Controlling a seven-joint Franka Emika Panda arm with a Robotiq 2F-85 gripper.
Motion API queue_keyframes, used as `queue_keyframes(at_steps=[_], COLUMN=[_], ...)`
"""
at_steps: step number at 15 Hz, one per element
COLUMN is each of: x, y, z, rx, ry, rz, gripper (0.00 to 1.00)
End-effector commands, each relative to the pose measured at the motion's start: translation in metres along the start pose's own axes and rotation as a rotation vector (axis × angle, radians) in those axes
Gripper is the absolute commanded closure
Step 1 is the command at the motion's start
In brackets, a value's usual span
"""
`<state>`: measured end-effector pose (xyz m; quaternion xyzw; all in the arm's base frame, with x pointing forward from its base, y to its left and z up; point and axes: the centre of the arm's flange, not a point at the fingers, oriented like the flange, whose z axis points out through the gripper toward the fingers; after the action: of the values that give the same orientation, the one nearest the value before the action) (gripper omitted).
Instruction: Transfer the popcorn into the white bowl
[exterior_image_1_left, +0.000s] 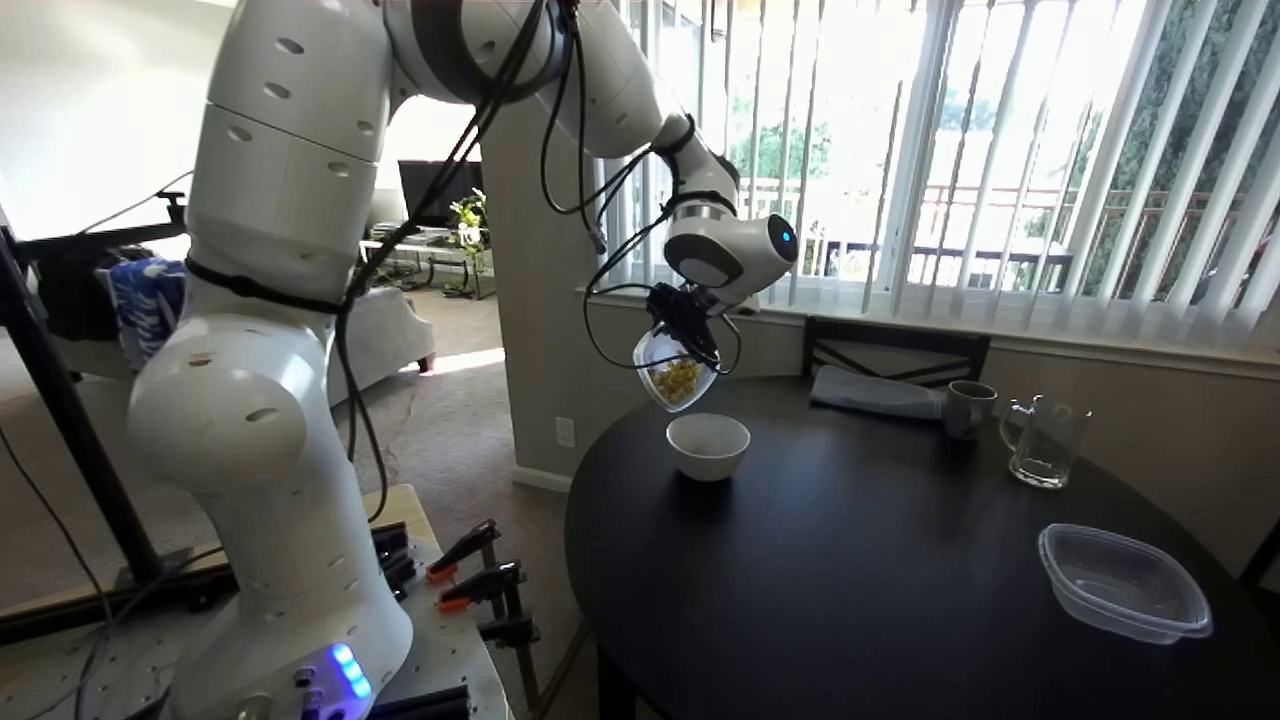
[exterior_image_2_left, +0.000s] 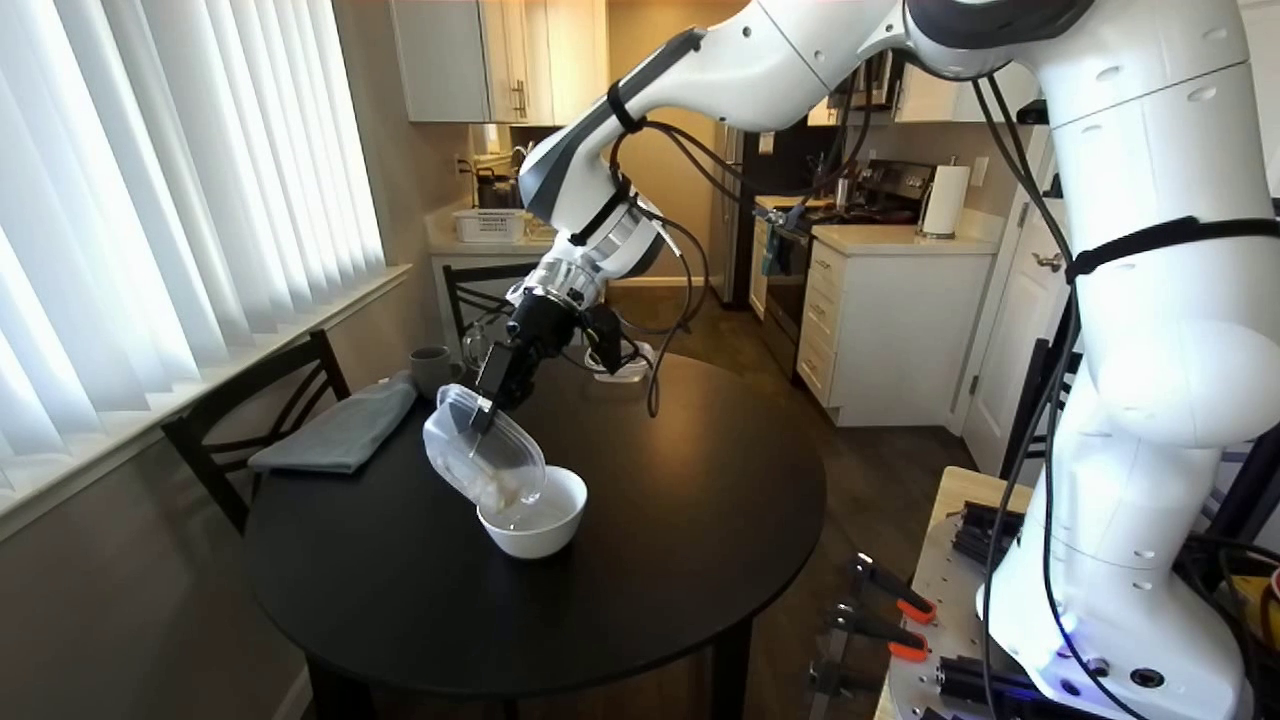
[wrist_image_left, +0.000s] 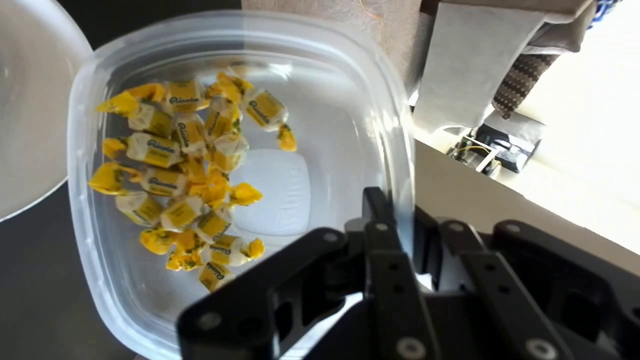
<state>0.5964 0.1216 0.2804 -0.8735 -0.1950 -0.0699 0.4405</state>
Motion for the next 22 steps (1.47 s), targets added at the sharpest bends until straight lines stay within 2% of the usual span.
queue_keyframes(at_steps=[1, 5, 7, 11, 17, 22], x=[-0.004, -0.019, -0.023, -0.03, -0.035, -0.039], y=[0.019, 0.052, 0.064, 0.076, 0.081, 0.078], z=[-0.036, -0.084, -0.1, -0.109, -0.105, -0.112], rx=[0.151, 0.3, 0.388, 0.523, 0.595, 0.586], ry=[0.12, 0.259, 0.261, 0.202, 0.165, 0.184], rz=[-0.004, 0.032, 0.055, 0.081, 0.091, 0.091], gripper=[0.96, 0.96, 0.96, 0.96, 0.96, 0.96])
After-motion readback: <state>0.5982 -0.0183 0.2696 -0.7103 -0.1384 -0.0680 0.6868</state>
